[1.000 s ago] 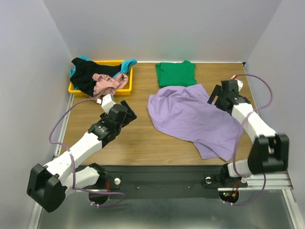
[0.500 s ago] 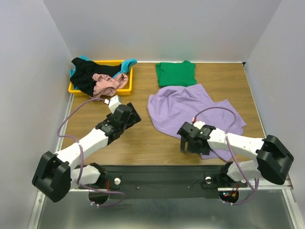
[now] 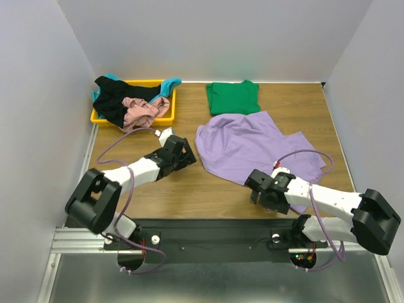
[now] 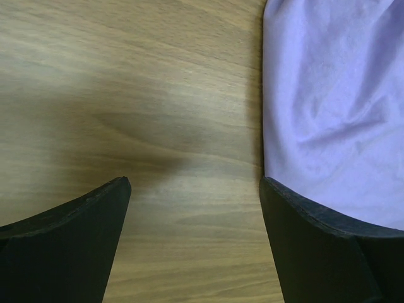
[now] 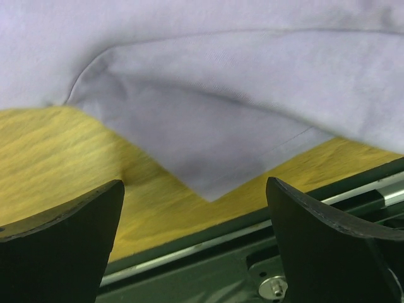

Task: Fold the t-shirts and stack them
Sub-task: Flatten the tshirt out

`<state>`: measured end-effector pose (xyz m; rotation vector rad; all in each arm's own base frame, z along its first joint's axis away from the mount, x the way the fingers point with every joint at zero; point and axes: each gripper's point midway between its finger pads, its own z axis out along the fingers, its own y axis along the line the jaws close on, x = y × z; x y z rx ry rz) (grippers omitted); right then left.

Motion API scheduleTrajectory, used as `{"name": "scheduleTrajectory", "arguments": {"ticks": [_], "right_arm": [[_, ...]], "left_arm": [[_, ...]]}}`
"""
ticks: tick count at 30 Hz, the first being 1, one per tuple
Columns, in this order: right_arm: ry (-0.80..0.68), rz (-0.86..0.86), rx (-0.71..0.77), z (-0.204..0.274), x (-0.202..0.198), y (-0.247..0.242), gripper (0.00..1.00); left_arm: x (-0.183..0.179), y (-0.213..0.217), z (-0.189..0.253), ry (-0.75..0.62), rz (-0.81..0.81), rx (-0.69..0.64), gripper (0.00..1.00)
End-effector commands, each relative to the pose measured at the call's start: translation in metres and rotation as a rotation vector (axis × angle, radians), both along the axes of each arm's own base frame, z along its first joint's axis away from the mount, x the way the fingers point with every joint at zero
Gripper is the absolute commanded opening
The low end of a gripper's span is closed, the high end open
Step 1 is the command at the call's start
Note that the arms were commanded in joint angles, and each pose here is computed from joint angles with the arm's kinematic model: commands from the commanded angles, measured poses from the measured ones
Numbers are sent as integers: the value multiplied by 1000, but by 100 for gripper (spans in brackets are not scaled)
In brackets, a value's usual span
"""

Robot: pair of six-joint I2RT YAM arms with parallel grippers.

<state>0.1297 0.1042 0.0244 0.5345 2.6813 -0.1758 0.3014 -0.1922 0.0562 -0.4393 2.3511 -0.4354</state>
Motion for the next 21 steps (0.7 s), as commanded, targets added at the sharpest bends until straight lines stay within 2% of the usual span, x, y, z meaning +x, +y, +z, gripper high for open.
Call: {"name": "scheduleTrajectory", "arguments": {"ticks": [1, 6, 7, 9, 10, 12, 13, 14, 15, 16, 17, 18, 21], "right_arm": [[-90, -62, -59, 2, 19, -10, 100], [-7, -9, -75, -25, 17, -10, 100], [13, 4, -86, -30, 16, -10, 88], [23, 14, -88, -32, 17, -9, 82], [25, 28, -86, -32, 19, -7, 68], [19, 42, -69, -29, 22, -1, 37], [3, 51, -55, -25, 25, 1, 20], [-8, 59, -49, -23, 27, 3, 19], [-18, 70, -44, -20, 29, 4, 18], [-40, 73, -25, -14, 32, 6, 13], [-58, 79, -15, -10, 34, 7, 3], [-69, 81, -4, -7, 34, 8, 0], [-130, 101, 37, 9, 40, 11, 0]], "left_arm": [[28, -41, 17, -45, -97, -68, 87], [37, -63, -9, 21, -135, -50, 79], [37, -65, -13, 28, -144, -42, 77], [37, -68, -24, 53, -148, -24, 71], [36, -68, -28, 60, -144, -14, 65], [34, -68, -39, 91, -147, 7, 49], [32, -70, -43, 102, -151, 12, 23], [31, -69, -47, 113, -147, 16, 6], [28, -67, -53, 133, -143, 29, 0], [28, -66, -54, 138, -139, 36, 0], [25, -62, -53, 147, -127, 47, 0], [26, -60, -49, 144, -118, 52, 0], [26, -55, -21, 89, -97, 44, 0]]}}
